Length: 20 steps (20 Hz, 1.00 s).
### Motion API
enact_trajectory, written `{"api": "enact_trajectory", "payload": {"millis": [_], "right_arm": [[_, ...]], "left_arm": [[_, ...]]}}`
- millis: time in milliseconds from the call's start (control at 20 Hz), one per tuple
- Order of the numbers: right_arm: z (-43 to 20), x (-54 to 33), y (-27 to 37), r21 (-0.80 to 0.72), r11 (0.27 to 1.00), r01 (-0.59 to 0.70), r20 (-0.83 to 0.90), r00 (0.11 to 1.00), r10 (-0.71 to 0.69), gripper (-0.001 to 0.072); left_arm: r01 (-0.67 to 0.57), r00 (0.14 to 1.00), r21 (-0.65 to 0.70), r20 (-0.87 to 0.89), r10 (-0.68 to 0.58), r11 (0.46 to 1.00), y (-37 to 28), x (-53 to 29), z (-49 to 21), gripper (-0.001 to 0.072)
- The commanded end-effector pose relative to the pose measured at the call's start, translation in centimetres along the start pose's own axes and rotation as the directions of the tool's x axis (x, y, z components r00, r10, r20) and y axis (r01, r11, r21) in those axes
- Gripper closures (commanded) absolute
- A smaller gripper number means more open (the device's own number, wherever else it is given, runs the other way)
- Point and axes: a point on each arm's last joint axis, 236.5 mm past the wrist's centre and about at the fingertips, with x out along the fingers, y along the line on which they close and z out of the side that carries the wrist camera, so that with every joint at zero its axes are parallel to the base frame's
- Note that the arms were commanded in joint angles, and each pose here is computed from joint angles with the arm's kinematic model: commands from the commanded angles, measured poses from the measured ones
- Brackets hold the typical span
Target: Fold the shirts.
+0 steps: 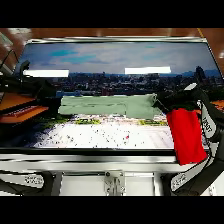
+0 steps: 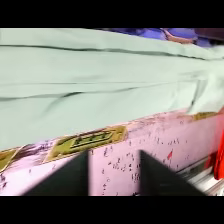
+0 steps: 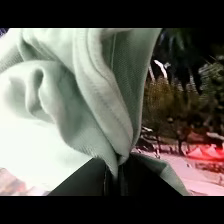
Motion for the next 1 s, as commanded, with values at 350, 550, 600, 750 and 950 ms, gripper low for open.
{"api": "enact_trajectory", "payload": {"millis": [350,550,600,750,950], "right_arm": [[-3.1,-13.7,10.9,-0.189,0.980,-0.069,0.176,0.979,0.103,0.0650],[-7.9,-17.8,13.6,-0.225,0.973,-0.052,0.164,0.982,0.091,0.0650],[-8.9,-18.5,13.8,-0.232,0.972,-0.028,0.168,0.984,0.068,0.0650],[-11.2,-20.1,14.9,-0.249,0.968,0.019,0.193,0.981,0.030,0.0650],[-13.1,-21.3,16.8,-0.270,0.963,0.017,0.224,0.974,0.045,0.0650]], "left_arm": [[0.086,0.996,0.317,-0.040,-0.077,0.945,-14.2,17.7,-3.2,0.0669],[0.181,0.980,0.272,-0.128,-0.151,0.945,-19.3,26.3,-9.2,0.0669],[0.211,0.973,0.243,-0.140,-0.181,0.947,-20.5,27.8,-10.5,0.0669],[0.271,0.955,0.179,-0.171,-0.241,0.946,-23.0,31.3,-14.0,0.0670],[0.345,0.915,0.045,-0.241,-0.325,0.938,-25.1,34.3,-18.5,0.0669]]}}
